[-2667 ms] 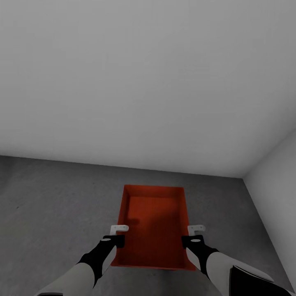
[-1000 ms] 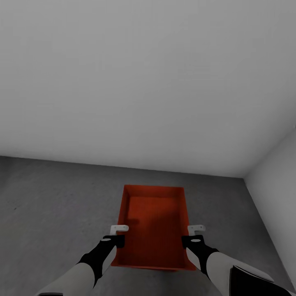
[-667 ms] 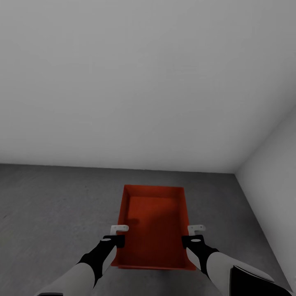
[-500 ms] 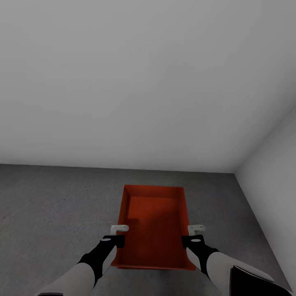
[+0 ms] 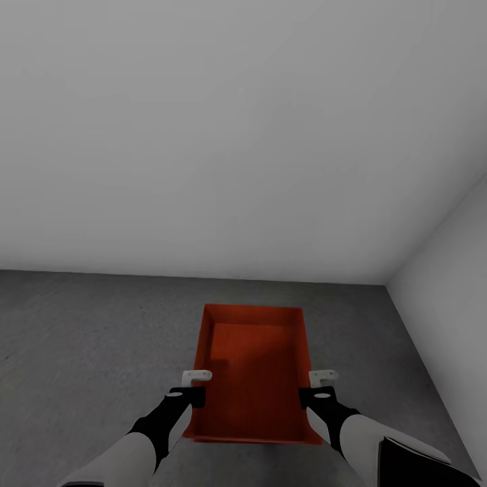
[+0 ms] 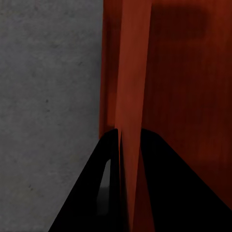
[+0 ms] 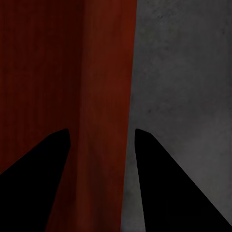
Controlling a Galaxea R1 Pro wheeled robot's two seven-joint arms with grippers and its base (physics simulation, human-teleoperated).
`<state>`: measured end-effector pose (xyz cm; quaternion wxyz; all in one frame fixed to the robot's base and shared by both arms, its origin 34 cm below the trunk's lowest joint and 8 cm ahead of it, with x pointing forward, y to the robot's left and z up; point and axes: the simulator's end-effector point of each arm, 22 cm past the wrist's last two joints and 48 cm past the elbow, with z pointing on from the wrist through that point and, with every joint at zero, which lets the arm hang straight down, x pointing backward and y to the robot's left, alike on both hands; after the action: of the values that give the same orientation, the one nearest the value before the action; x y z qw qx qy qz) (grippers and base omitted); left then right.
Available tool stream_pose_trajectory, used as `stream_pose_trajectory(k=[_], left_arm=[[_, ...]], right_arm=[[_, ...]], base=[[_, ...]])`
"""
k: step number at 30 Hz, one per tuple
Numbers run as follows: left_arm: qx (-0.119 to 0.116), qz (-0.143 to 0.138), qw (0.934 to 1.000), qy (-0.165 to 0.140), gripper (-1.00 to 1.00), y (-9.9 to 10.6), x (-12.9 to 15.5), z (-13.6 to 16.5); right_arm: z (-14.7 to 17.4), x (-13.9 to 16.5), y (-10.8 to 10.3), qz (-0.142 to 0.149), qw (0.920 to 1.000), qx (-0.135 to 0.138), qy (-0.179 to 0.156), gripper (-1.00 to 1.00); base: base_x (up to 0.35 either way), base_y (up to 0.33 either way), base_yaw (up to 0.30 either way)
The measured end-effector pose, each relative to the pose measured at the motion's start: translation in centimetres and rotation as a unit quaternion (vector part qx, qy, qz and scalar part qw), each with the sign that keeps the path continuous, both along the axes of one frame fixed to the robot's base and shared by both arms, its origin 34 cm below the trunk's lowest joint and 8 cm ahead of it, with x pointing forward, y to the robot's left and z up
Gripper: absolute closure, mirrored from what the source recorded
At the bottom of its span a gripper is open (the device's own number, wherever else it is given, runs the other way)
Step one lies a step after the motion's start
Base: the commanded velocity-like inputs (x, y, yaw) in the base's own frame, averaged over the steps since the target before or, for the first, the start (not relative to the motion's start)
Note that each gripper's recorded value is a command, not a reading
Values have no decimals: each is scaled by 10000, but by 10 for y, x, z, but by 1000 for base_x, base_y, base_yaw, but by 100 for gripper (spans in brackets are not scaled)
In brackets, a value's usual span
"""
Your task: Move the two storage containers from the living room to the garage. In the garage, place one container on the floor and stack the other container on top of it (either order is fine).
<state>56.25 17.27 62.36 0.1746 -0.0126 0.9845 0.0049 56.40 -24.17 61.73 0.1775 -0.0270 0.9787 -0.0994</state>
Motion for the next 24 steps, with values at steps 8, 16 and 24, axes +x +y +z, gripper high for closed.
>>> stream_pose_trajectory(k=[8, 16, 24], left_arm=[[-1, -1, 10000, -2, 100, 0, 0, 0], [0, -1, 10000, -1, 100, 0, 0, 0], [-2, -3, 10000, -2, 100, 0, 0, 0]], right_arm=[[0, 0, 0, -2, 10000, 3, -1, 100], [0, 0, 0, -2, 10000, 4, 0, 100], [0, 0, 0, -3, 10000, 2, -1, 100]], base=[[0, 92, 0], [27, 95, 0], [33, 107, 0]])
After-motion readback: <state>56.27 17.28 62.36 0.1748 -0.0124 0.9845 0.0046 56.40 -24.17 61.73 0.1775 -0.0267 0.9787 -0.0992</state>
